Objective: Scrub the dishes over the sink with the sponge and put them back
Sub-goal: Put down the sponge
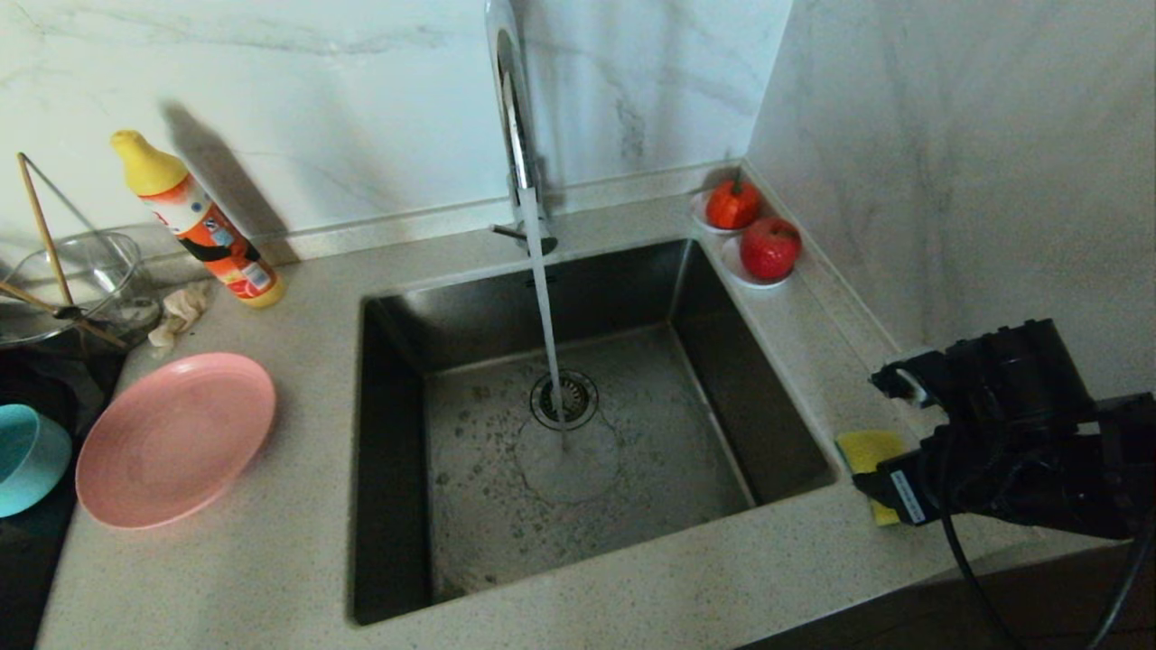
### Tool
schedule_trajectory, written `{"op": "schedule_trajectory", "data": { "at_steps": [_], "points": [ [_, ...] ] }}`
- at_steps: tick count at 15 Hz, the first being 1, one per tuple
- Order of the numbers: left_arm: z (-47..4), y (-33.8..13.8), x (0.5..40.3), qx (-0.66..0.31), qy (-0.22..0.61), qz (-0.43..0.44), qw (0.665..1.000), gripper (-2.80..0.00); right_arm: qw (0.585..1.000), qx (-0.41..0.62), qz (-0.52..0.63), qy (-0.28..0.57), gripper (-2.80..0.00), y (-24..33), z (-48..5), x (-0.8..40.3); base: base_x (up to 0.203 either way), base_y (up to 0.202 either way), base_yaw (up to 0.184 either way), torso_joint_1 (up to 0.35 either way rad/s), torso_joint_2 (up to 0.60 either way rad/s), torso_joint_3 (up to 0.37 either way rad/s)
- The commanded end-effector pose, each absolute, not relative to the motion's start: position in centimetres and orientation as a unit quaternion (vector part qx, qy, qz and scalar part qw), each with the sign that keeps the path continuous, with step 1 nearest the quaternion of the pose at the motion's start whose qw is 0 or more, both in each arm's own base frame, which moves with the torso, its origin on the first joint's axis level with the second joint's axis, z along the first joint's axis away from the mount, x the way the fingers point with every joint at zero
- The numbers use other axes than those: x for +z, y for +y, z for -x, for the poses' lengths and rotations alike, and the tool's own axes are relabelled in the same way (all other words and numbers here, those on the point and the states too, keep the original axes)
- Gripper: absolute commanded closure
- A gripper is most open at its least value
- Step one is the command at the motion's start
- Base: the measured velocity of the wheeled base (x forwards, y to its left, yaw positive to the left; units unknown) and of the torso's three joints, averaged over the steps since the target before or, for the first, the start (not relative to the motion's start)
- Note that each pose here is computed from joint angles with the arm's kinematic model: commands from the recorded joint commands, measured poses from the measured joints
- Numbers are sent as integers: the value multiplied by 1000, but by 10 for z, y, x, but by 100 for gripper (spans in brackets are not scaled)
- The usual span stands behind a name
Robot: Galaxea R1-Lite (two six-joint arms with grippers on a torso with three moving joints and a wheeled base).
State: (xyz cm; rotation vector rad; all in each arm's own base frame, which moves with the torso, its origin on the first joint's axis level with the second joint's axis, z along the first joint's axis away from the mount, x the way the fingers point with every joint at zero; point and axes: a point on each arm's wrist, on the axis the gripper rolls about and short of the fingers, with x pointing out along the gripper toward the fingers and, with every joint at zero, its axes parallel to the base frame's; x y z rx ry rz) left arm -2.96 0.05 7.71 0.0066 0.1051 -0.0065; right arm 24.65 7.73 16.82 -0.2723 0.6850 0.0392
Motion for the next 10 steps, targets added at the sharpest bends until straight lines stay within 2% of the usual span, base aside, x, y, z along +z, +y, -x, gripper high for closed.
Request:
{"op": "schedule_trajectory", "data": {
  "at_steps": [1,5,9,10],
  "points": [
    [30,0,77,-3,52,-4,999,0,943,28,132,305,-280,81,-231,183,0,0,0,0,0,0],
    [30,0,77,-3,53,-4,999,0,957,63,127,252,-280,83,-195,208,0,0,0,0,0,0],
    [30,1,77,-3,52,-4,999,0,961,77,127,233,-280,77,-166,211,0,0,0,0,0,0],
    [30,0,77,-3,52,-4,999,0,962,78,126,229,0,73,-159,211,0,0,0,0,0,0]
  ]
}}
